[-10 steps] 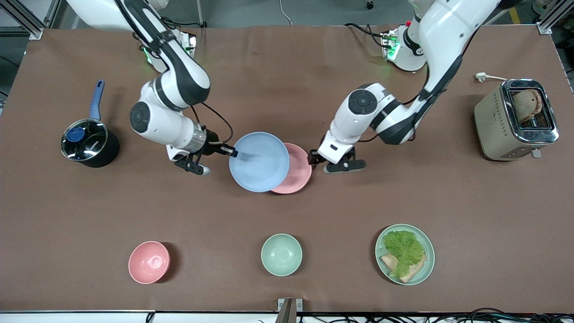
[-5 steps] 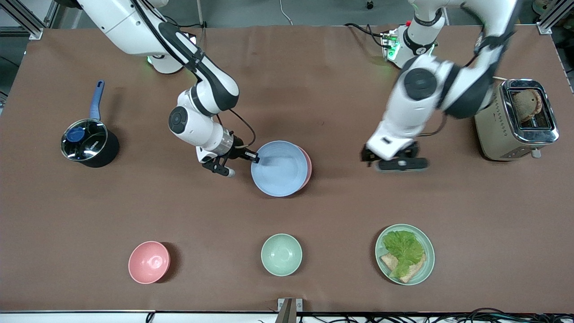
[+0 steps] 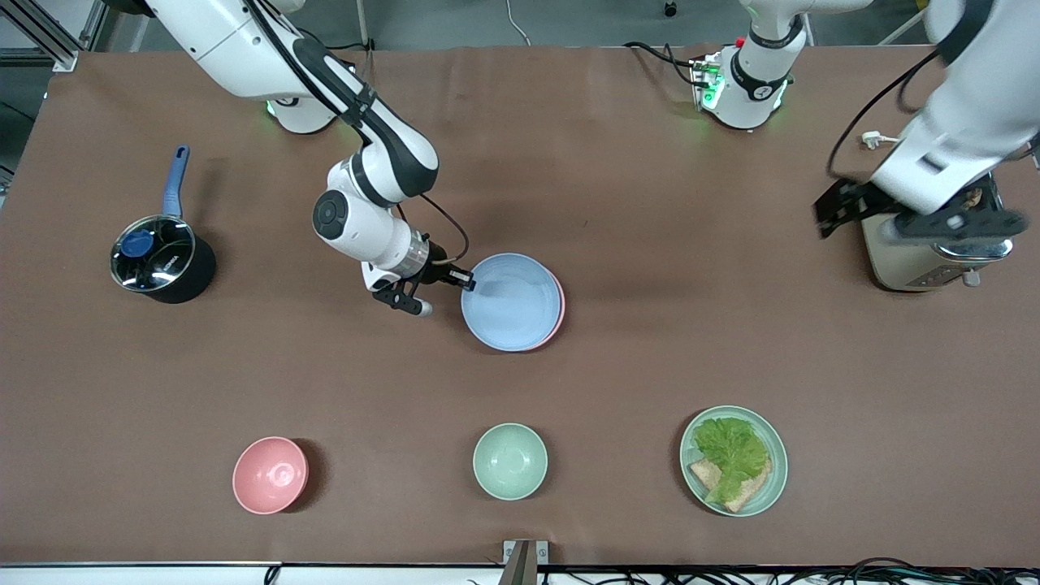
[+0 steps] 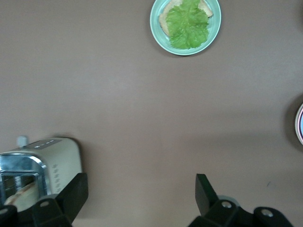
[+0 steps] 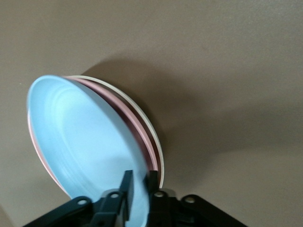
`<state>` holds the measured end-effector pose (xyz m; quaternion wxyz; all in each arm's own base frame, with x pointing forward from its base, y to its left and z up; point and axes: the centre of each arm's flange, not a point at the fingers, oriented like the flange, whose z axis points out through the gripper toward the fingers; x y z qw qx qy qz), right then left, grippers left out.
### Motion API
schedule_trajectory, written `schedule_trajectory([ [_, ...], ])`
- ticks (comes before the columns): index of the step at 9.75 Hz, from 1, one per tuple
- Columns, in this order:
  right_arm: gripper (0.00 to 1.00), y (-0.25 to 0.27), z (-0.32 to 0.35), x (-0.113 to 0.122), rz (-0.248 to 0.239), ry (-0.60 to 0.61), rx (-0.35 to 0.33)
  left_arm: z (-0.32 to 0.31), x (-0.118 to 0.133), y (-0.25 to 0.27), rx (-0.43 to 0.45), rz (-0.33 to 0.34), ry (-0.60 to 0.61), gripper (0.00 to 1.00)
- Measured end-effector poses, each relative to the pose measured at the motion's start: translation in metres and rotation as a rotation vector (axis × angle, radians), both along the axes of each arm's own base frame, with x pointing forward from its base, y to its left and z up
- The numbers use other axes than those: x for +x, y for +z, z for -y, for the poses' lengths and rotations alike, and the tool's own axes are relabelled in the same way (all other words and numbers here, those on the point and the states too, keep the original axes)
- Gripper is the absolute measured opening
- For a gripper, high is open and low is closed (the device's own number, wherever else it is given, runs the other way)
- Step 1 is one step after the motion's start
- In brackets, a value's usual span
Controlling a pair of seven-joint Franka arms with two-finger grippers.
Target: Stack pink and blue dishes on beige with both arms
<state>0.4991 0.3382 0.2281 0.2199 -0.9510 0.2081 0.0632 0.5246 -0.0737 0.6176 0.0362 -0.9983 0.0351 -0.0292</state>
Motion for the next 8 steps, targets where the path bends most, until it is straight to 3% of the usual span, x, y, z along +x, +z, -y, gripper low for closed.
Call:
schedule_trajectory([
  [3,0.74,0.031,0.008,0.010,0.026,-0.003,0.004,-0.034,-0.032,0.042,0.003,-0.001,-0.031,1.00],
  [5,1.00,0.103,0.041,0.022,0.032,0.041,-0.041,-0.033,-0.039,0.068,-0.026,-0.006,-0.028,1.00],
  [8,1.00,0.222,0.149,0.039,0.123,0.080,-0.316,-0.032,-0.024,0.085,-0.042,-0.035,-0.027,1.00],
])
